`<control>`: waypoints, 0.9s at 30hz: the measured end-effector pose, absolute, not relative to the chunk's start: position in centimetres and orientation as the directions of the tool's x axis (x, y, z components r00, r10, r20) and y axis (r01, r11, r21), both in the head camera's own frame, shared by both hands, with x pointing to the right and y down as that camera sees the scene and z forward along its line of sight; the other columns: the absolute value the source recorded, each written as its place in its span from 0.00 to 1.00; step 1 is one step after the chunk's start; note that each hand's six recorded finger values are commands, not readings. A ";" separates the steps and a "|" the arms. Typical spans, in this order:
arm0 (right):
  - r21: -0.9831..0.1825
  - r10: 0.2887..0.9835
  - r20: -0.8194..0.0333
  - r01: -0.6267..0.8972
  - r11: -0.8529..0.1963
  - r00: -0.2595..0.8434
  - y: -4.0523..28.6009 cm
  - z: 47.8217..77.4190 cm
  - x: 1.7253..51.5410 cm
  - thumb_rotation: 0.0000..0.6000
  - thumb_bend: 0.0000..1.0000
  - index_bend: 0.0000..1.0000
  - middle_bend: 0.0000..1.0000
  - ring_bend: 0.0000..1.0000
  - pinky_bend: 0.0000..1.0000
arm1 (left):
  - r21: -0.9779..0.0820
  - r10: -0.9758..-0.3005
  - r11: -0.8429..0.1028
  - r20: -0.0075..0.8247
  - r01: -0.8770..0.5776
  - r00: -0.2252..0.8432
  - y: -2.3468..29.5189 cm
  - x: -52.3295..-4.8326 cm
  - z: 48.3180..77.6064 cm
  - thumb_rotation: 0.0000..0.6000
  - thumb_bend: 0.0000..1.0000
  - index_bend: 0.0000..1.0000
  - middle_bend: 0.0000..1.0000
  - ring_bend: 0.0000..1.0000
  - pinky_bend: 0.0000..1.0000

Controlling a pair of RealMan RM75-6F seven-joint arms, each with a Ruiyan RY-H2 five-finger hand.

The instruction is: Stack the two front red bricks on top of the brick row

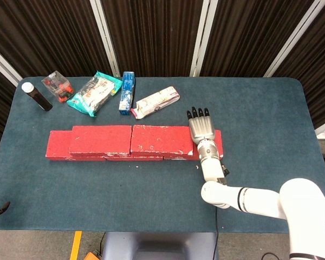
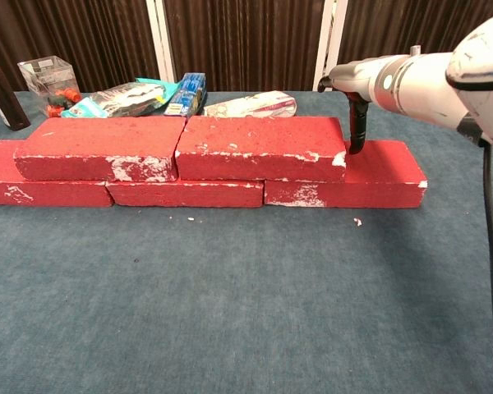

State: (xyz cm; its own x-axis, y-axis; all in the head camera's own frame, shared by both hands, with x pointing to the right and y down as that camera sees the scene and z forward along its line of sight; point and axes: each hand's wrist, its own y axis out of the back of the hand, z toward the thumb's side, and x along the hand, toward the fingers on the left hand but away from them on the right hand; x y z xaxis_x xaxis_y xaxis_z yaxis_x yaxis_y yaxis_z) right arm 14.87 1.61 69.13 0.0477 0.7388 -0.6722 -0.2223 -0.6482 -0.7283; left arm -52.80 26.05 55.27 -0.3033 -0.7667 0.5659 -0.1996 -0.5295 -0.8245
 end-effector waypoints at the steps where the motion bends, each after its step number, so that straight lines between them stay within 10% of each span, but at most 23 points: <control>1: -0.729 0.739 -0.672 -0.221 -0.648 0.048 1.6 69.1 14.8 1.00 0.00 0.14 0.10 0.00 0.00 | -0.825 -0.767 -0.529 0.566 -0.199 -0.303 26.0 -52.8 55.3 1.00 0.23 0.00 0.00 0.00 0.03; 27: -0.732 0.736 -0.674 -0.191 -0.654 0.061 1.9 69.3 13.9 1.00 0.00 0.14 0.10 0.00 0.00 | -0.825 -0.765 -0.528 0.565 -0.202 -0.310 26.1 -52.9 55.2 1.00 0.23 0.00 0.00 0.00 0.03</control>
